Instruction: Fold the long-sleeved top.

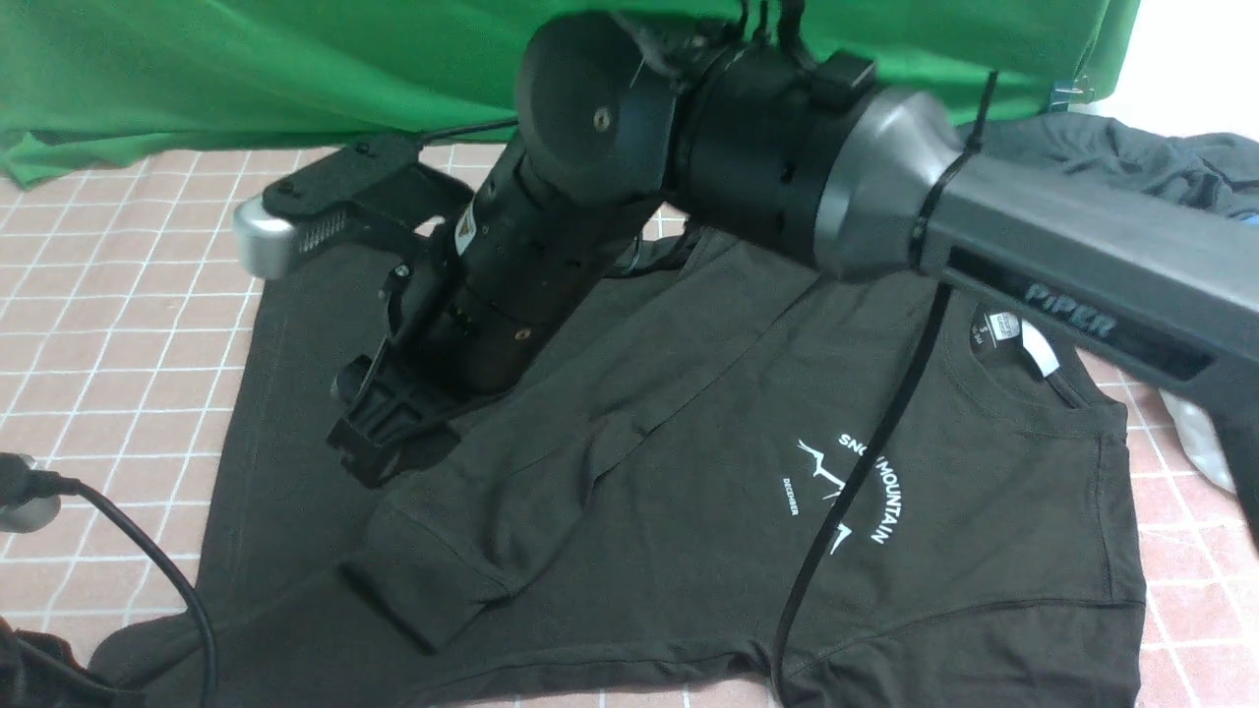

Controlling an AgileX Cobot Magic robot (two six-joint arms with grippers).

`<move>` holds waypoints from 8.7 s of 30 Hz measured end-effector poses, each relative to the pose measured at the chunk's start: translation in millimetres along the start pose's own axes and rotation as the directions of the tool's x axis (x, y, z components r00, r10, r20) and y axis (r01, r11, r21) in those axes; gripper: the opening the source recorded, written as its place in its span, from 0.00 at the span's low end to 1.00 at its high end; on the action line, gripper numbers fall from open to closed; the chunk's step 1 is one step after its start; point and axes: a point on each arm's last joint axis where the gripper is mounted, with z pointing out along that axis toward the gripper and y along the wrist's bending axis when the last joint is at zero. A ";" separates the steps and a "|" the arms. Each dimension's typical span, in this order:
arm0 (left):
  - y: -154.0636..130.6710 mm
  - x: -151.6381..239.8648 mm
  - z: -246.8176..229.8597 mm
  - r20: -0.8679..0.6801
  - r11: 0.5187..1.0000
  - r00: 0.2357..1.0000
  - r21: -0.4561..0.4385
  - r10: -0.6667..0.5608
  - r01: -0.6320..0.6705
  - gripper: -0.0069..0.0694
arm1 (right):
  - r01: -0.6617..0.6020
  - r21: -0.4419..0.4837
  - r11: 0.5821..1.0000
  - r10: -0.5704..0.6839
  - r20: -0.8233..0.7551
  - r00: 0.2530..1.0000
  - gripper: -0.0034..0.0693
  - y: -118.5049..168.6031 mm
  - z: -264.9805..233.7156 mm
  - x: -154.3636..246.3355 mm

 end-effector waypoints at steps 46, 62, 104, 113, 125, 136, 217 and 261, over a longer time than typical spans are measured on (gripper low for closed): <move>-1.2 -0.8 0.0 0.009 1.000 1.000 0.013 -0.006 0.006 0.14 | -0.379 0.334 0.863 0.372 0.087 0.924 0.37 -205.0 22.1 51.5; -1.1 -1.0 0.0 0.011 1.000 1.000 0.012 -0.006 0.006 0.14 | -0.338 0.285 0.897 0.276 0.238 0.931 0.08 -205.3 46.9 27.7; -1.3 -1.1 0.0 0.012 1.000 1.000 0.014 -0.008 0.008 0.14 | -0.553 0.321 0.769 0.496 0.246 0.833 0.67 -229.4 24.3 37.9; -1.4 -1.1 0.0 0.012 1.000 1.000 0.016 -0.009 0.009 0.14 | -0.603 0.270 0.750 0.552 0.246 0.797 0.69 -233.9 44.9 42.6; -1.4 -1.1 0.0 0.012 1.000 1.000 0.016 -0.009 0.009 0.14 | -0.624 0.302 0.721 0.581 0.228 0.781 0.59 -242.6 61.9 52.6; -1.4 -1.1 0.0 0.012 1.000 1.000 0.016 -0.007 0.007 0.14 | -0.599 0.320 0.734 0.558 0.217 0.801 0.31 -244.8 65.0 54.3; -2.5 -1.5 0.0 0.016 0.999 1.000 0.028 -0.017 0.017 0.14 | -0.507 0.297 0.809 0.517 0.049 0.854 0.09 -211.9 51.6 40.0; -2.8 -1.6 -0.1 0.017 0.999 1.000 0.031 -0.018 0.018 0.14 | -0.600 0.301 0.742 0.615 0.051 0.787 0.58 -218.5 70.6 44.8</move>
